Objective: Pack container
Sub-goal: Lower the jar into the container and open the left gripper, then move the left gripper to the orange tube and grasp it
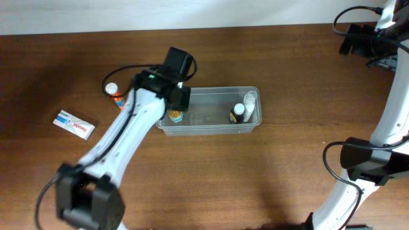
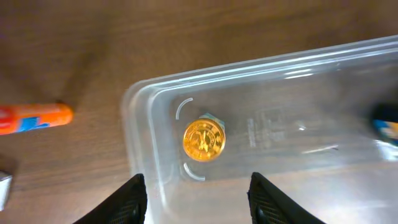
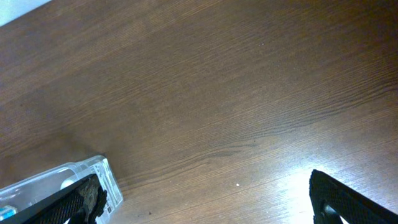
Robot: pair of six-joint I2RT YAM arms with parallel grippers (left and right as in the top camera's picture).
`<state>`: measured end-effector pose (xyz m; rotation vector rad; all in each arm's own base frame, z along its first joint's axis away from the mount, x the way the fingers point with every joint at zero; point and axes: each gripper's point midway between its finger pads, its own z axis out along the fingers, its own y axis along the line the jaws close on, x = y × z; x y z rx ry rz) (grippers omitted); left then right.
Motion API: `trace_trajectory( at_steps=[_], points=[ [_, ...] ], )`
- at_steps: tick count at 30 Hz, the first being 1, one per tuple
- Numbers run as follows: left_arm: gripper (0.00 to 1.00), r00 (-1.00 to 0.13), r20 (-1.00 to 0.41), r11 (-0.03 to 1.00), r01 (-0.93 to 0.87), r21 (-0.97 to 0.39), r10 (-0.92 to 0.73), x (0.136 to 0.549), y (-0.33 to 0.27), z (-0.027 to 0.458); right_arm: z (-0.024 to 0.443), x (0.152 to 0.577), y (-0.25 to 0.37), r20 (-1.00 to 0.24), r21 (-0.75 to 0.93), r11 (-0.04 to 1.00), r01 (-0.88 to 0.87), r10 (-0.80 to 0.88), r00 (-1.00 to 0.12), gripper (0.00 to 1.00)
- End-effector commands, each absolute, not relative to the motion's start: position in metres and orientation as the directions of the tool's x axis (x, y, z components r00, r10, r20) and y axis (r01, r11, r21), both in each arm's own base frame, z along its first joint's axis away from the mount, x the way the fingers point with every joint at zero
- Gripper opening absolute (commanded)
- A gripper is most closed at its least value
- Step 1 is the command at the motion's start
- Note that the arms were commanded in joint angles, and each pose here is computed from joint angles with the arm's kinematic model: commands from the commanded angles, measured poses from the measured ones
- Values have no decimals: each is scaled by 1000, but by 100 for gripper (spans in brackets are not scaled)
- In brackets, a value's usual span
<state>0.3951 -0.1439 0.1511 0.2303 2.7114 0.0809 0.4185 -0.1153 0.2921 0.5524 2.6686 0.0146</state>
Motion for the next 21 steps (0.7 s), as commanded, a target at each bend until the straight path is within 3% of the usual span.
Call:
trace_trajectory(
  at_steps=[1,7,12,13,16,21],
  points=[
    [45,-853,-497,986,160,42,160,389,-146,201,310,411,-114,-434,100,920,379,383,-815,98],
    [34,-865,-478,987,152,43,154,375,-136,209,311,411,-114,-435,100,920,379,383,-815,98],
    [34,-879,-477,1000,-11,13,-3,386,-97,209,311,411,-114,-434,100,920,379,383,-815,98],
    [35,-878,-479,999,-33,12,-23,389,-88,209,311,411,-114,-435,100,920,379,383,-815,98],
    [54,-870,-482,993,-121,12,-100,396,-53,209,311,411,-114,-435,100,920,379,383,-815,98],
    [63,-850,-509,983,-179,34,-137,407,-6,213,310,411,-114,-434,100,920,379,383,-815,98]
  ],
)
